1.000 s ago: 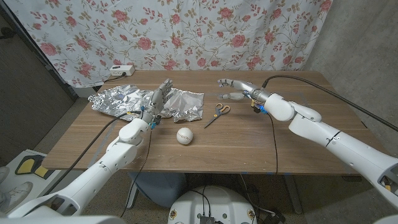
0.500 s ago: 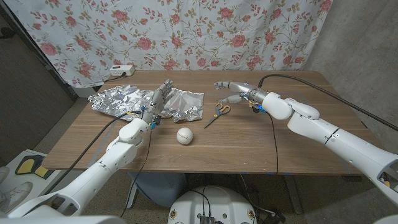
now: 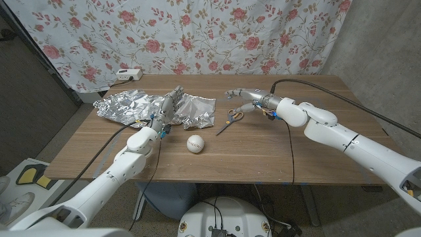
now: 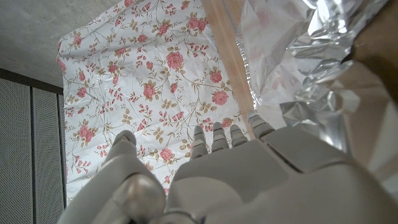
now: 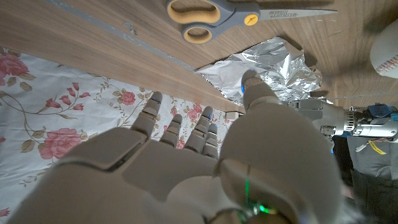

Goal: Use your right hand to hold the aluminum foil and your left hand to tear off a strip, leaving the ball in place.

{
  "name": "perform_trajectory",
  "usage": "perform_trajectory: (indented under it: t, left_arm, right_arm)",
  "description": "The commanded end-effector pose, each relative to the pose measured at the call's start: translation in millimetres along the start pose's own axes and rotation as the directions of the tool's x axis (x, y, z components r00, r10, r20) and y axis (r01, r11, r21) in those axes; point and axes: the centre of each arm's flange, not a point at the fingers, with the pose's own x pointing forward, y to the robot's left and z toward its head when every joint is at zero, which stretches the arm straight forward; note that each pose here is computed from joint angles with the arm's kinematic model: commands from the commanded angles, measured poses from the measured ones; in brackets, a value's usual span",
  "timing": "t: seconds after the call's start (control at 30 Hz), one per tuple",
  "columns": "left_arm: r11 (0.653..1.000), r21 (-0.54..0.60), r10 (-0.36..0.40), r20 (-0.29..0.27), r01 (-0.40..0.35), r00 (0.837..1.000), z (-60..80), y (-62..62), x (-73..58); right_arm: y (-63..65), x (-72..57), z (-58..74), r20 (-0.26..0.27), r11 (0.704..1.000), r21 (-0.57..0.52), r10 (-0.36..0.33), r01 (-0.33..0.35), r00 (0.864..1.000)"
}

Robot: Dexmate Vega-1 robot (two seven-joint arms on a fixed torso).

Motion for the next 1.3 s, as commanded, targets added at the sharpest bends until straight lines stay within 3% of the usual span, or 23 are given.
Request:
perform_trajectory:
  t: [0.03, 0.63, 1.3]
  left_arm:
    - [1.000, -0.015, 0.007, -0.011, -0.007, 1.000, -11.1, -1.8, -6.9]
    - [1.000, -0.006, 0.015, -0.007, -0.015, 1.000, -5.0, -0.8, -13.4]
    - [1.000, -0.005, 0.012, -0.009, -0.012, 1.000, -4.7, -3.4, -12.2]
  right_arm:
    - [8.1, 3.6, 9.7, 0.036, 0.994, -0.103, 0.040, -0.036, 0.999]
    - [14.8, 13.3, 20.2, 0.069, 0.975, -0.208, 0.095, -0.079, 0.993]
    - [13.9, 20.3, 27.2, 0.061, 0.924, -0.354, 0.177, -0.145, 0.982]
